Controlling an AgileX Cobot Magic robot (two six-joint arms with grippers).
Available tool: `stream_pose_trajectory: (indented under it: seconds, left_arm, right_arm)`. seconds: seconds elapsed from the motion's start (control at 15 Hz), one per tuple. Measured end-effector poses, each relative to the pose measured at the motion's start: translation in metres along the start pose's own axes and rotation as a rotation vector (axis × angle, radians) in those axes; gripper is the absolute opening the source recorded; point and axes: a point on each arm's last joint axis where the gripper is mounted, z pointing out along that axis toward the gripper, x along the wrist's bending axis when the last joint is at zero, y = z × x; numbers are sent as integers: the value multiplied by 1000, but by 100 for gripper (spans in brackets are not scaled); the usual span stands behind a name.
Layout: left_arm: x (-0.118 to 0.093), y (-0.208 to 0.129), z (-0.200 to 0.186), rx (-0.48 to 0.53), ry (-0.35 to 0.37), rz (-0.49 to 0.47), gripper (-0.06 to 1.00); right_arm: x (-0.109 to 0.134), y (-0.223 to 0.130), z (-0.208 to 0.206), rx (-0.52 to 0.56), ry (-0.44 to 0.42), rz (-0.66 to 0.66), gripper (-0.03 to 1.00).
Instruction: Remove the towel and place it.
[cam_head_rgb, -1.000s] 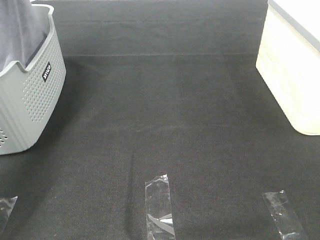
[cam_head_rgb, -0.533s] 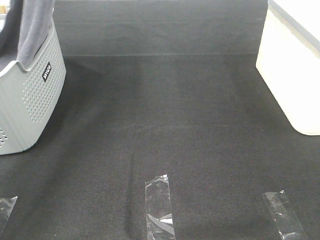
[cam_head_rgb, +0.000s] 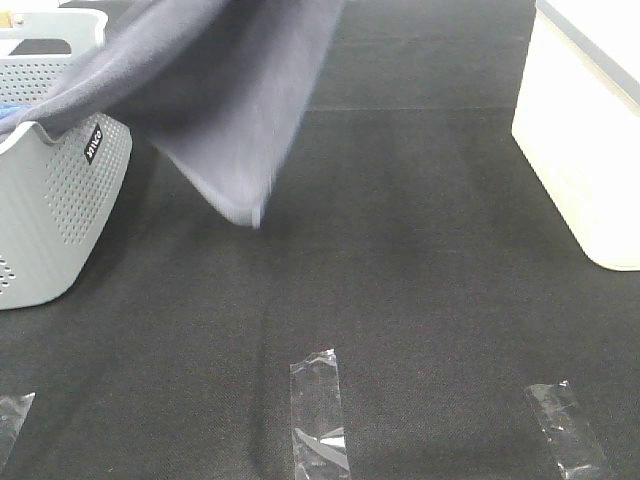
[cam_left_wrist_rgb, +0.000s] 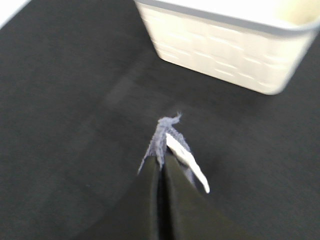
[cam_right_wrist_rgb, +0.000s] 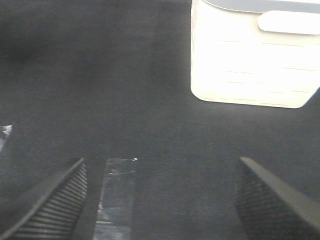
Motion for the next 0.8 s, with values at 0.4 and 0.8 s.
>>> stream_pose_trajectory:
  seconds: [0.4,0.8]
  left_arm:
    - [-17,9,-35,-14,-41,35,0]
    - [-23,18,-67,-92,-74,15,0]
  right_arm:
    - [20,21,25,164,285,-51,75]
    - [34,55,74,283,588,-94,75]
